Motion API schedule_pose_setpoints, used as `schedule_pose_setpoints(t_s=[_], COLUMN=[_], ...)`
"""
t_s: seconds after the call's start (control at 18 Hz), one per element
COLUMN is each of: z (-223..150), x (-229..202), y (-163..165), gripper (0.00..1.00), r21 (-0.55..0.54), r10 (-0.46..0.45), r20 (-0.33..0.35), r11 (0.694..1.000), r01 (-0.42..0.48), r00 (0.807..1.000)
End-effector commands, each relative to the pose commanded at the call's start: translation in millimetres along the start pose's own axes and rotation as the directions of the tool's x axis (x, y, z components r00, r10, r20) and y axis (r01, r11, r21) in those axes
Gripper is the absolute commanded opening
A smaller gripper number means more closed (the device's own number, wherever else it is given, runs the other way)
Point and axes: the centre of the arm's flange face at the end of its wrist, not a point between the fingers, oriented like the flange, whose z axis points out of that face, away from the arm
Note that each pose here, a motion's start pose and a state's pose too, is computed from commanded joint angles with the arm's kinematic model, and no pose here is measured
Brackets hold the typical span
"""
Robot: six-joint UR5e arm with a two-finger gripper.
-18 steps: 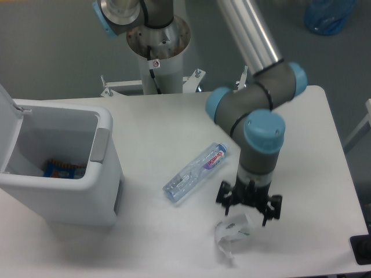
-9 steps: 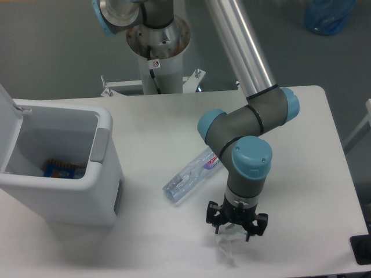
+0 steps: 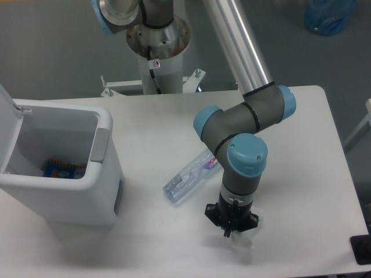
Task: Place the trash in the trash can
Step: 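Lift the tissue and carry it over the white trash bin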
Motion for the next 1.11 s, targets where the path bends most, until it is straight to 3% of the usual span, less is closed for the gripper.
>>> schedule_pose_setpoints(t_s=[0.22, 0.39, 0.67, 0.89, 1.11], z=[-31, -69, -167, -224, -288], x=[4, 16, 54, 95, 120], y=[-7, -21, -44, -58, -58], gripper=[0.00, 0.00, 0.00, 0.00, 0.00], r21=[0.037, 0.139, 0.357, 0.445, 0.541], r10=[-0.031, -0.104, -0.141, -0.076, -0.008], r20=[0.020, -0.034, -0.232, -0.281, -0.333], r11=[0.999, 0.984, 0.908, 0.873, 0.817], r01=[0.031, 0.107, 0.219, 0.200, 0.198], r00=[0.999, 0.994, 0.962, 0.957, 0.943])
